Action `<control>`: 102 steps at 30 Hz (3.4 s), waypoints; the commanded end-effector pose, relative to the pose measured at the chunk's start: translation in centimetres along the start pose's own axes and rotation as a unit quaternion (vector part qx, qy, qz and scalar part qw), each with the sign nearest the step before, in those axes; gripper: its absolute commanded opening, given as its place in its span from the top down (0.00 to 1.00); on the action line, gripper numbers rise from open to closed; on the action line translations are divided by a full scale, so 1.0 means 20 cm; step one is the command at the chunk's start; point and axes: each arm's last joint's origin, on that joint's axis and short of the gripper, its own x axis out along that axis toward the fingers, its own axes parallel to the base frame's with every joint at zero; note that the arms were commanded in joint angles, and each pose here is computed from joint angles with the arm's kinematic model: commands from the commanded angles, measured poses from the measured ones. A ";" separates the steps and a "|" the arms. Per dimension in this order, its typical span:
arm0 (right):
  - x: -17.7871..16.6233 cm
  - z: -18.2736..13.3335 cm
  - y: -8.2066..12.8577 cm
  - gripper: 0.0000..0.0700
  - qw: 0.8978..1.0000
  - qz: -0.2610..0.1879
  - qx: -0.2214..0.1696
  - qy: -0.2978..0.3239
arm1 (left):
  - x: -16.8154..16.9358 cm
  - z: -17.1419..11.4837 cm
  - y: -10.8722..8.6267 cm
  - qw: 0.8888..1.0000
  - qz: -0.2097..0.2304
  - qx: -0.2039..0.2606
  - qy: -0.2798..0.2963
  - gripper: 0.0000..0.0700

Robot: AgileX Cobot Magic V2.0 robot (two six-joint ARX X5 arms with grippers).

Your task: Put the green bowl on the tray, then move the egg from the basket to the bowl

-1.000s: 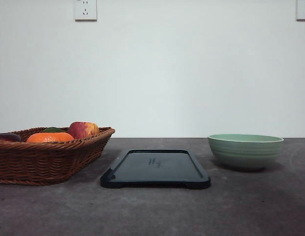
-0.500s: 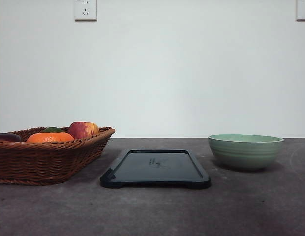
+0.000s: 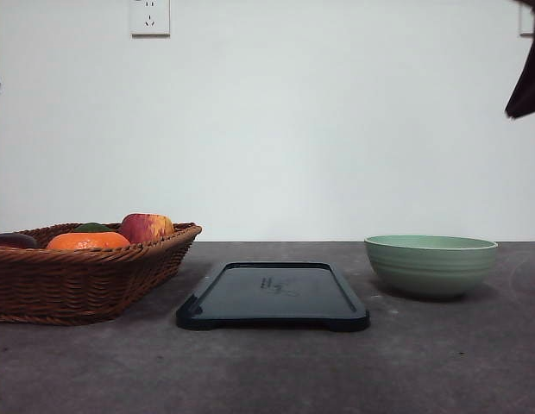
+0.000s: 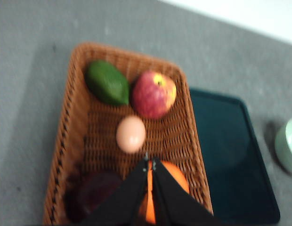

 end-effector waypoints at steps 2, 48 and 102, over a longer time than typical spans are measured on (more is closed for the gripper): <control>0.05 0.04 0.00 0.99 1.000 -0.002 0.000 0.026 | 0.03 0.05 -0.03 0.999 -0.002 0.026 0.029 1.00; 0.56 0.35 -0.16 0.53 0.963 -0.088 0.007 0.254 | 0.14 0.12 -0.08 0.996 -0.008 0.057 0.073 0.56; 0.68 0.60 0.57 1.00 0.961 0.063 -0.100 0.249 | 0.14 0.14 -0.08 0.997 -0.012 0.050 0.055 0.56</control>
